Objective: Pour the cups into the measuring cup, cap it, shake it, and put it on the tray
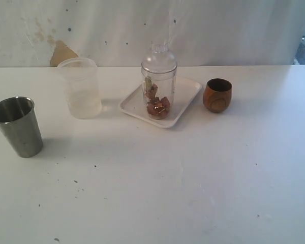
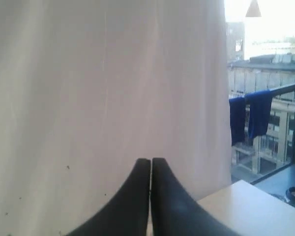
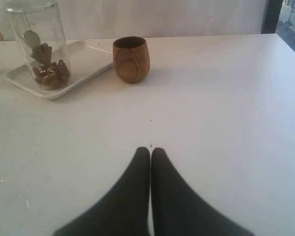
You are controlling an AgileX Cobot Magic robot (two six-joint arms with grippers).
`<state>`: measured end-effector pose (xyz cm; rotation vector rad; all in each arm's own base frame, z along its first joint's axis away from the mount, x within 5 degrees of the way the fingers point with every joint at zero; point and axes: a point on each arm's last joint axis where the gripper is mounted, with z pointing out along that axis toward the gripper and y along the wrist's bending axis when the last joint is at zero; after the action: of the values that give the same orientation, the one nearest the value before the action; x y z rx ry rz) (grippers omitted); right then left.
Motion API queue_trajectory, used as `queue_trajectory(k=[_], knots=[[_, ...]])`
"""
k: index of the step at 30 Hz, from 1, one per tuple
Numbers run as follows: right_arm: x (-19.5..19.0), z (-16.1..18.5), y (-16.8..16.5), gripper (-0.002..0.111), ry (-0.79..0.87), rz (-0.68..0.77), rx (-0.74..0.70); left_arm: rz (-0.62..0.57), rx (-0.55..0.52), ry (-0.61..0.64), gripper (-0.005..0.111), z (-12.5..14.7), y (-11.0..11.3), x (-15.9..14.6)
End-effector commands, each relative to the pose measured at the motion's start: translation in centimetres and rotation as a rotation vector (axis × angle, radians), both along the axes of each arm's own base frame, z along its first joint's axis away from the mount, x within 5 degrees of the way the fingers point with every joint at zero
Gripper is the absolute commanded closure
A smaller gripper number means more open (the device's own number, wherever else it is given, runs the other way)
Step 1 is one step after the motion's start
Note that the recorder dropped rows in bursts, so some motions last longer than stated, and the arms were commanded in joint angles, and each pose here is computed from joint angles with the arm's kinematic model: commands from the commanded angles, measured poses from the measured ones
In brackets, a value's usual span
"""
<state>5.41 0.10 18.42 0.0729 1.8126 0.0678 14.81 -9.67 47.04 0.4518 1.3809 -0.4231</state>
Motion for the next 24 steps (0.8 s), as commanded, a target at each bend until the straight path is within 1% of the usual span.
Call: queue_trajectory(k=[1, 3, 7, 9, 11, 14, 16, 21, 24], knots=[[0.0, 0.0, 0.0, 0.108, -0.014, -0.005, 0.003, -0.019, -0.102, -0.051, 0.106, -1.2, 2.5, -4.0], [0.0, 0.0, 0.0, 0.108, -0.014, -0.005, 0.003, -0.02, -0.116, -0.073, 0.106, -2.0, 3.6, -5.7], [0.0, 0.0, 0.0, 0.108, -0.014, -0.005, 0.003, -0.032, -0.173, -0.062, 0.106, -4.9, 5.4, -8.3], [0.0, 0.0, 0.0, 0.108, -0.014, -0.005, 0.003, -0.036, -0.199, -0.084, 0.106, -6.5, 6.2, -9.6], [0.0, 0.0, 0.0, 0.108, -0.014, -0.005, 0.003, -0.047, -0.248, -0.103, 0.106, -7.9, 6.9, -10.6], [0.0, 0.0, 0.0, 0.108, -0.014, -0.005, 0.003, -0.077, -0.361, -0.129, 0.106, -9.8, 7.9, -12.1], [0.0, 0.0, 0.0, 0.108, -0.014, -0.005, 0.003, -0.088, -0.399, -0.149, 0.106, -10.9, 8.3, -12.7], [0.0, 0.0, 0.0, 0.108, -0.014, -0.005, 0.003, -0.09, -0.405, -0.158, 0.106, -13.0, 8.7, -13.3], [0.0, 0.0, 0.0, 0.108, -0.014, -0.005, 0.003, -0.087, -0.396, -0.143, 0.106, -13.5, 8.6, -13.2]])
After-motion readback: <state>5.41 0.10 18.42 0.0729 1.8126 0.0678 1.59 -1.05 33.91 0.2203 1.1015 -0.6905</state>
